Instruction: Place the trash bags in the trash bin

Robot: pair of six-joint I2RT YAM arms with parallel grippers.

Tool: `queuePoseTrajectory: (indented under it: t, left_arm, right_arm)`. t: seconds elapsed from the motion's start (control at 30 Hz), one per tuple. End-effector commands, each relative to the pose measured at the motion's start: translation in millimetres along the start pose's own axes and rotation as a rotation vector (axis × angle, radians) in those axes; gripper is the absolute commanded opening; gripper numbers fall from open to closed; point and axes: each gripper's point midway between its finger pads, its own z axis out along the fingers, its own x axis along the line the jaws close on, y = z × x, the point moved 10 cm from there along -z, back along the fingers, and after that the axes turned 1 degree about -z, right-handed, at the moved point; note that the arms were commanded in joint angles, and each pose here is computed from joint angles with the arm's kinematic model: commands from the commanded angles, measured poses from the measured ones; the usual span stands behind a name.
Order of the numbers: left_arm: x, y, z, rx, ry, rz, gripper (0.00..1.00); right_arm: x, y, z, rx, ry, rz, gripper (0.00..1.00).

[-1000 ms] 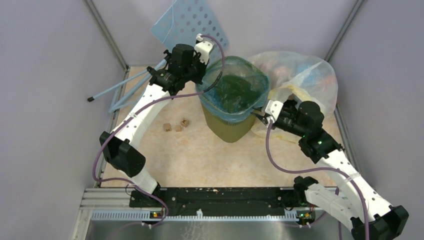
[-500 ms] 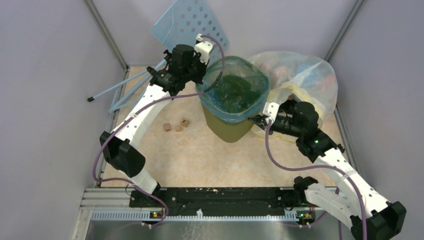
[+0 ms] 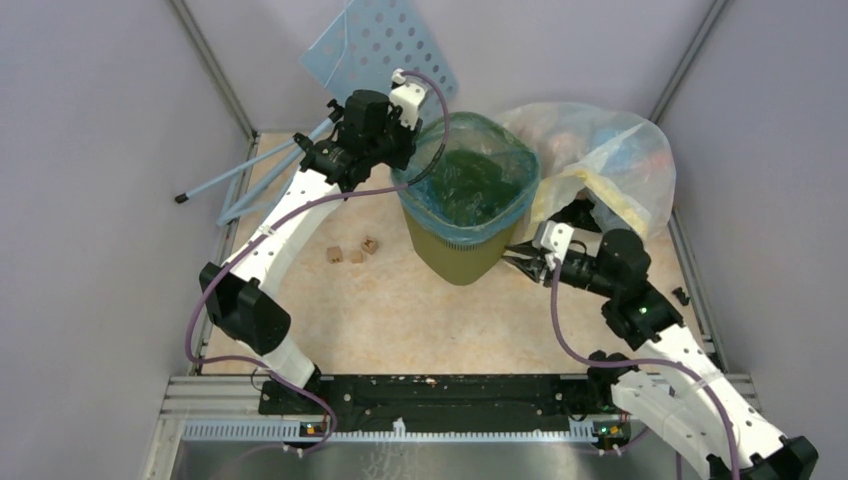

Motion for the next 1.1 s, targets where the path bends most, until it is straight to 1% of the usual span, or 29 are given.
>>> queuePoseTrajectory:
  t: [0.0,0.03,0.07,0.1,0.17,0.27,0.47,0.73,0.9,0.97,1.0,1.03,1.07]
  left_arm:
    - [-1,24,-24,-0.097,-0.002,-0.029,0.43]
    - [-1,25,-25,-0.1,0.004,-0.038,0.53]
    - [-1,26,-27,-0.099,0.009,-0.047,0.6]
    - [0,28,-30,-0.1,0.026,-0.06,0.65]
    - [3,32,-38,-0.11,0.062,-0.075,0.71]
    - [4,39,-51,-0.142,0.079,-0.083,0.76]
    - [3,40,-77,-0.178,0.072,-0.094,0.79]
    - [-4,9,-109,-0.183,0.046,-0.13,0.79]
    - [-4,-8,-128,-0.174,0.07,-0.133,0.79]
    - [-5,-14,-134,-0.165,0.073,-0.133,0.8]
    - [-5,-18,-136,-0.158,0.077,-0.133,0.8]
    - [-6,-19,-138,-0.16,0.075,-0.157,0.8]
    - [-7,-23,-139,-0.155,0.077,-0.162,0.8]
  right_arm:
    - [-10,34,-10,-0.134,-0.099,-0.151,0.24]
    - [-12,37,-10,-0.139,-0.1,-0.17,0.24]
    - [-14,40,-10,-0.142,-0.098,-0.187,0.25]
    - [-15,42,-8,-0.141,-0.088,-0.198,0.27]
    - [-19,46,-5,-0.134,-0.061,-0.219,0.29]
    - [-25,52,-1,-0.122,-0.057,-0.236,0.3]
    - [-34,58,8,-0.131,-0.045,-0.25,0.3]
    - [-37,56,12,-0.118,-0.054,-0.259,0.31]
    - [-38,57,12,-0.121,-0.07,-0.263,0.29]
    - [-38,56,12,-0.117,-0.083,-0.254,0.24]
    - [-39,58,12,-0.134,-0.091,-0.265,0.19]
    - [-39,57,13,-0.136,-0.088,-0.263,0.12]
    - [-38,57,14,-0.139,-0.085,-0.259,0.01]
